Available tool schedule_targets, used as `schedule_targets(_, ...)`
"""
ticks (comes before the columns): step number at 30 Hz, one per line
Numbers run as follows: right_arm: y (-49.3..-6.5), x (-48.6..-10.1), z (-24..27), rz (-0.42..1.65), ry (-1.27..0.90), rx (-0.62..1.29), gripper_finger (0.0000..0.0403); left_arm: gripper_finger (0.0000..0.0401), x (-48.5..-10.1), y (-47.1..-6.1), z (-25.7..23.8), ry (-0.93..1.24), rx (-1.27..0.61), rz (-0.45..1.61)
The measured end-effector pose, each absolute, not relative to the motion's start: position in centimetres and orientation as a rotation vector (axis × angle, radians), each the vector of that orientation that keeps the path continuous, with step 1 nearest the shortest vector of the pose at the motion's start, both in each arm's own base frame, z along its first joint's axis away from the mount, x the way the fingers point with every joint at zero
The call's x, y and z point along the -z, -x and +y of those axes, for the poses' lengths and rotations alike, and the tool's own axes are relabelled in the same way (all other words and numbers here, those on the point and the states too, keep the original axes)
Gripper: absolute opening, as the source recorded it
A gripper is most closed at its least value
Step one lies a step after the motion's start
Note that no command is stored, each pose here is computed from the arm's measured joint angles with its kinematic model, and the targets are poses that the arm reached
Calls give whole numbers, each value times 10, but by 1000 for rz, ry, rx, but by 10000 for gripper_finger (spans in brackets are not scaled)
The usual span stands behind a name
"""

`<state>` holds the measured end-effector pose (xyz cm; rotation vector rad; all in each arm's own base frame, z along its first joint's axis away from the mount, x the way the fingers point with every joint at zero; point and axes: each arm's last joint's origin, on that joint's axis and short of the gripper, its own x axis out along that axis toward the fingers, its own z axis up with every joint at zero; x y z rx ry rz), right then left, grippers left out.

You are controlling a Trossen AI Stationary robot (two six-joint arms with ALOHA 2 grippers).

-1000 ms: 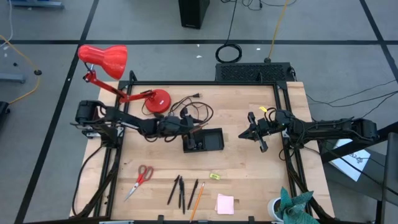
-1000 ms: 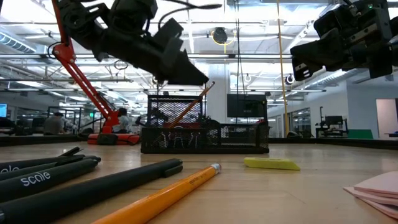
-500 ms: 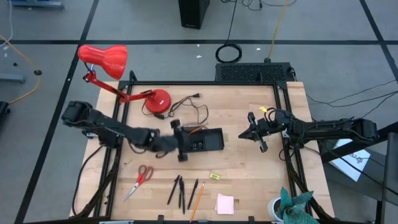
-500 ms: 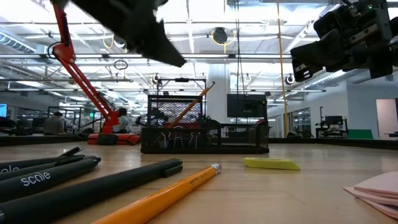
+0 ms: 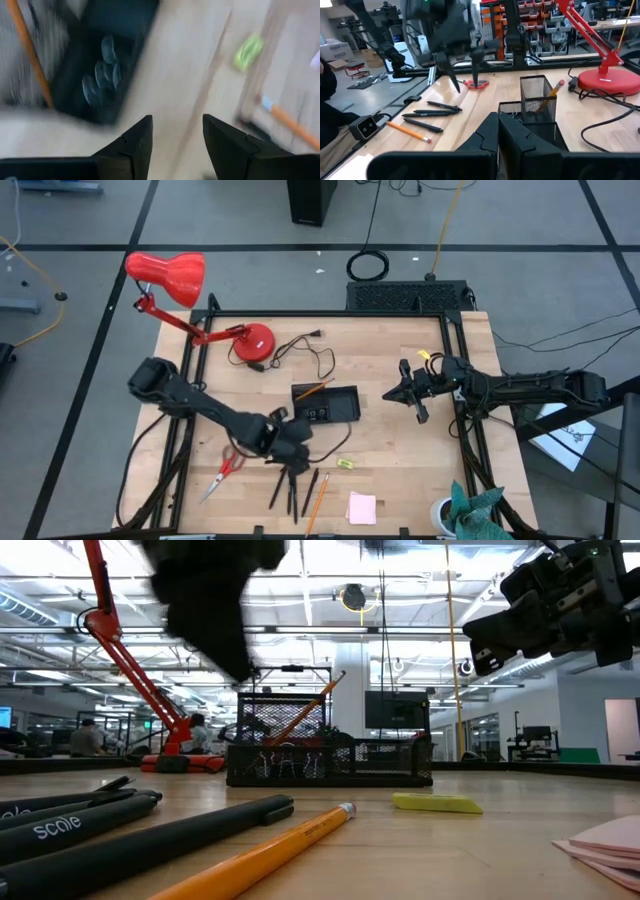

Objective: Pick and place office supplies into organizer
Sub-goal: Put the orange pencil into the desk organizer

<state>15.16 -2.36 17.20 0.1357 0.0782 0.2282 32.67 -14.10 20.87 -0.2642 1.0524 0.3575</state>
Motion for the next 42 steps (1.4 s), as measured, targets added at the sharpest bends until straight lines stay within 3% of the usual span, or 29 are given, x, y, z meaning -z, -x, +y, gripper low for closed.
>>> schedule_targets(8,-152,-172,-24,82,-137,-228,0,177,-181,-301,-168,399,-482,1266)
schedule_targets(12,-152,-172,-24,81,-137,-228,0,177,-178,-296,-183,505,-458,1249)
schedule_targets(18,-152,-172,-24,77,-135,-228,0,177,-179,-292,-193,473,-423,1220)
schedule_targets(35,-152,-172,-24,83,-144,-227,0,177,-201,-334,-193,731,-104,1051)
schedule_targets(42,-151,-171,-23,90,-187,-228,0,177,-210,-379,-218,733,8,984)
